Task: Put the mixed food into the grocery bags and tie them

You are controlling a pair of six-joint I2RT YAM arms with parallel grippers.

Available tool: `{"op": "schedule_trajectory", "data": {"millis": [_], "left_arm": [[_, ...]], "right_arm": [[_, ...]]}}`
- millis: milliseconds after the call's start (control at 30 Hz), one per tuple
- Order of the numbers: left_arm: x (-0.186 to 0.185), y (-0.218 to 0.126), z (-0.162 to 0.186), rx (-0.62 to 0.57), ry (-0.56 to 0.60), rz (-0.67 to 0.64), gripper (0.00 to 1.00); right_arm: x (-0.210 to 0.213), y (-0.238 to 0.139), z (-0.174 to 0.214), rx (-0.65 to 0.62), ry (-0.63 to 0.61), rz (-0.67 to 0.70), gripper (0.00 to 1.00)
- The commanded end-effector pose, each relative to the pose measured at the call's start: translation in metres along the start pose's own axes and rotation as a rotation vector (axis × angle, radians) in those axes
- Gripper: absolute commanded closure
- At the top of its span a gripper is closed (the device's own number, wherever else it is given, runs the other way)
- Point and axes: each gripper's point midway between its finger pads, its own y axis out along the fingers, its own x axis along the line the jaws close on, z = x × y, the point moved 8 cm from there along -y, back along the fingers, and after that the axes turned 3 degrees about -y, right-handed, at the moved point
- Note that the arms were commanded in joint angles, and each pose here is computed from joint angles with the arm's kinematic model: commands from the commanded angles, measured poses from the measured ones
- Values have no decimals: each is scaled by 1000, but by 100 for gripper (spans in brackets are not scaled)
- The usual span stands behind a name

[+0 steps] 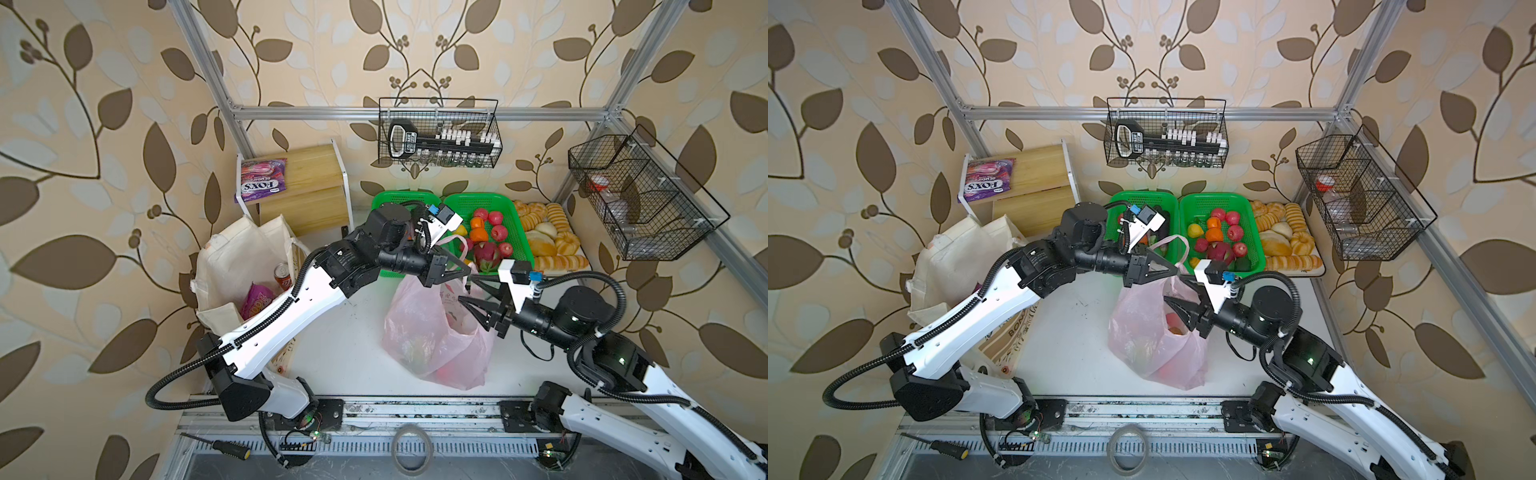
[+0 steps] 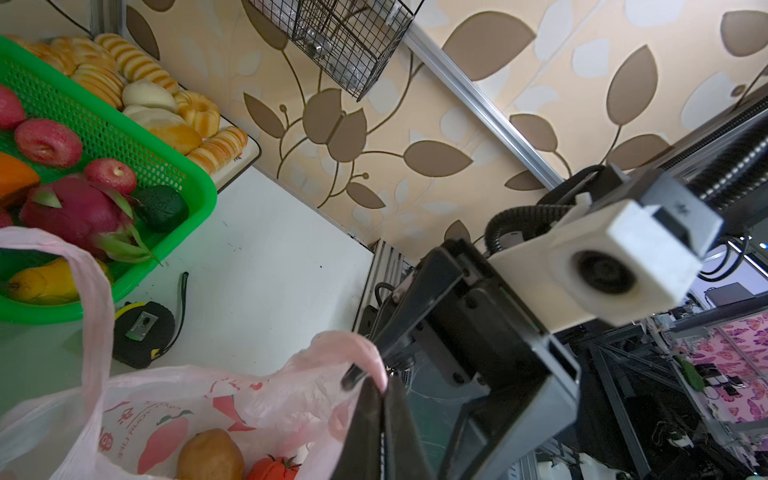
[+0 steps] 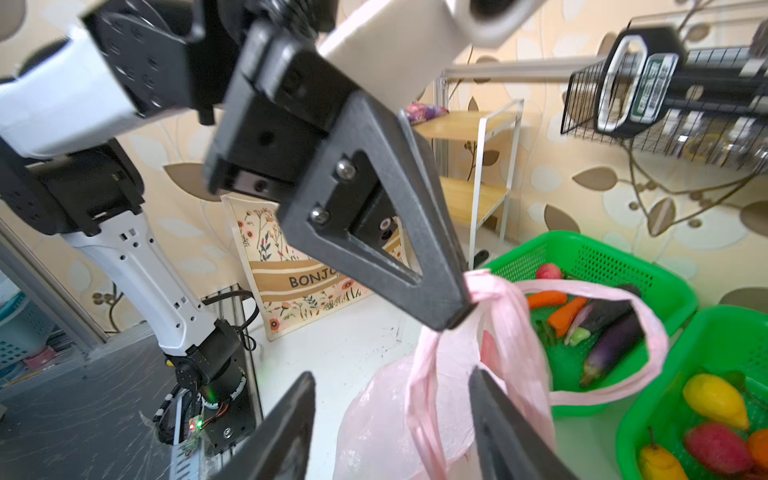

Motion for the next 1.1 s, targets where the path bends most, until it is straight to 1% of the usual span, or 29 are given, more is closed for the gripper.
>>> {"op": "schedule_trajectory", "data": {"millis": [0,67,133,167,200,233,300,400,433,533,600,667,700,767,833,900,1000,1067], "left_arm": [[-29,-21,-11,-64,107,28,95],[-32,-24,-11,-71,118,30,95],[-35,-26,-12,-74,126,32,95],[-36,-26,-12,-74,127,33,96],[-36,-27,-13,-72,126,32,96],[-37,-28,-13,-71,125,32,97],[-39,-29,-14,-65,117,29,97],[-40,-30,-16,-53,96,16,98],[-41,-31,-16,-43,83,13,98],[-43,-30,-18,-12,56,22,98],[-44,-29,-19,-7,49,37,98],[-46,-30,-20,-11,49,37,98],[-46,-30,-21,-11,49,36,98],[-46,-30,-22,-9,51,34,98],[-45,-30,-22,-9,49,30,98],[-44,-29,-22,-7,44,25,98],[-43,-28,-22,-4,40,24,98],[-44,-28,-23,-5,41,24,98]], "right_arm": [[1,-19,-7,-87,-70,22,35],[-5,-25,-10,-114,-110,102,32],[-12,-25,-12,-108,-140,179,29],[-13,-23,-12,-94,-160,188,26],[-13,-18,-11,-72,-190,179,20],[-11,-13,-10,-50,-222,150,17],[-8,-2,-6,-7,-267,94,14],[-2,10,4,27,-334,9,13],[-3,14,7,37,-351,5,12],[-9,22,12,46,-370,51,11],[-8,27,18,48,-381,20,12],[-3,31,23,49,-381,-43,14],[1,32,25,49,-376,-87,19],[4,34,29,43,-356,-126,29],[4,33,29,16,-334,-134,42],[4,31,29,-14,-310,-142,52],[4,27,28,-39,-286,-161,59],[4,25,28,-48,-279,-167,59]]}}
